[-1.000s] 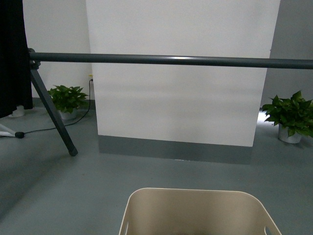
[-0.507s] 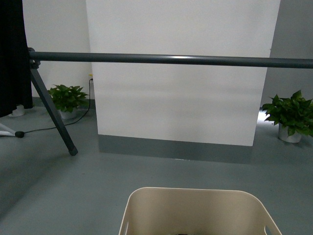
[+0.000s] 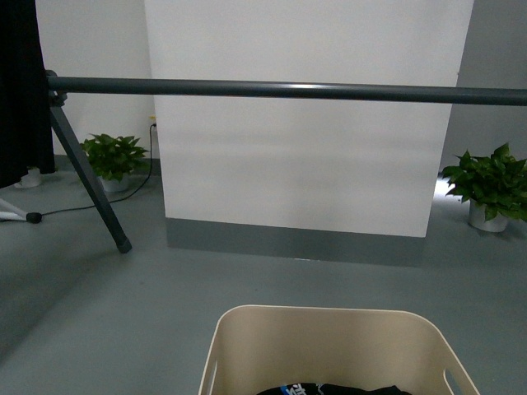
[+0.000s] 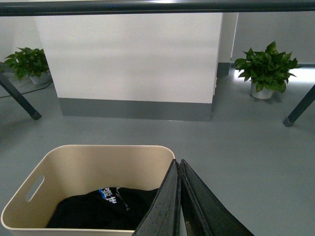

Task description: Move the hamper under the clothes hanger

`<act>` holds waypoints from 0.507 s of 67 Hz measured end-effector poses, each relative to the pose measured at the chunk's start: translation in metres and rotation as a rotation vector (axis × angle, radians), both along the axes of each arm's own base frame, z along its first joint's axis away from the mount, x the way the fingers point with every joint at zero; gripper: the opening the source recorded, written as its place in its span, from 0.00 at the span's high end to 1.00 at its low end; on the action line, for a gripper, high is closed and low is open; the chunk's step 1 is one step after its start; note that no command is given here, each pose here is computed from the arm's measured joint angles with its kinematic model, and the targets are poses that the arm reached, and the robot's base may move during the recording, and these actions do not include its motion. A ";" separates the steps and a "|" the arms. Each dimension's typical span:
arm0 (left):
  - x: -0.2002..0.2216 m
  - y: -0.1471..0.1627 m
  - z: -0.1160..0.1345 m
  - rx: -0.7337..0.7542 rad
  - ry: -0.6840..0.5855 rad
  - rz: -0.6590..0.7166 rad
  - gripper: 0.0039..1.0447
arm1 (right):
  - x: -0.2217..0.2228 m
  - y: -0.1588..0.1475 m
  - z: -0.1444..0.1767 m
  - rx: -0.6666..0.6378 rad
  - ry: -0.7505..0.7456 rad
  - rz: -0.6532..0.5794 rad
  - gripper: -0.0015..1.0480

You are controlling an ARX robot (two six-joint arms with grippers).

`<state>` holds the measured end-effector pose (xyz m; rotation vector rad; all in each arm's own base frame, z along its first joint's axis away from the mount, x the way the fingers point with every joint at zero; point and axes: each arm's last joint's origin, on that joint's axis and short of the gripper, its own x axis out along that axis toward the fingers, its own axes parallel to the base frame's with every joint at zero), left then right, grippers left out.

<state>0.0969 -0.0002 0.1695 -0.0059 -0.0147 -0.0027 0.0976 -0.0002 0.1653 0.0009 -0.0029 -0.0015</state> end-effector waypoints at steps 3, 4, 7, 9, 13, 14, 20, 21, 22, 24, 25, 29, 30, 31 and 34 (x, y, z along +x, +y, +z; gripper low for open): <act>0.000 0.000 0.000 0.000 0.000 0.000 0.97 | 0.000 0.000 0.000 0.000 0.000 0.000 0.98; 0.000 0.000 0.000 0.000 0.000 0.000 0.97 | 0.000 0.000 0.000 0.000 0.000 0.000 0.98; 0.000 0.000 0.000 0.000 0.000 0.000 0.92 | 0.000 0.000 0.000 -0.001 0.000 0.000 0.97; 0.000 0.000 0.000 0.000 0.000 0.000 0.87 | 0.000 0.000 0.000 -0.001 0.000 0.000 0.93; 0.000 0.000 0.000 0.000 0.000 0.000 0.75 | 0.000 0.000 0.000 -0.001 0.000 0.000 0.81; 0.000 0.000 0.000 0.000 0.000 0.000 0.73 | 0.000 0.000 0.000 -0.001 0.000 0.000 0.79; 0.000 0.000 0.000 0.000 0.000 0.000 0.60 | 0.000 0.000 0.000 -0.001 0.000 0.000 0.66; 0.000 0.000 0.000 0.000 0.000 0.000 0.56 | 0.000 0.000 0.000 -0.001 0.000 0.000 0.63; 0.000 0.000 0.000 0.000 0.000 0.000 0.54 | 0.000 0.000 0.000 -0.001 0.000 0.000 0.61; 0.000 0.000 0.000 0.000 0.000 0.000 0.49 | 0.000 0.000 0.000 -0.001 0.000 0.000 0.56; 0.000 0.000 0.000 0.000 0.000 0.000 0.47 | 0.000 0.000 0.000 -0.001 0.000 0.000 0.54; 0.000 0.000 0.000 0.000 0.000 0.000 0.39 | 0.000 0.000 0.000 -0.001 0.000 0.000 0.46; 0.000 0.000 0.000 0.000 0.000 0.000 0.35 | 0.000 0.000 0.000 -0.001 0.000 0.000 0.42; 0.000 0.000 0.000 0.000 0.000 0.000 0.33 | 0.000 0.000 0.000 -0.001 0.000 0.000 0.41; 0.000 0.000 0.000 0.000 0.000 0.000 0.23 | 0.000 0.000 0.000 -0.001 0.000 0.000 0.31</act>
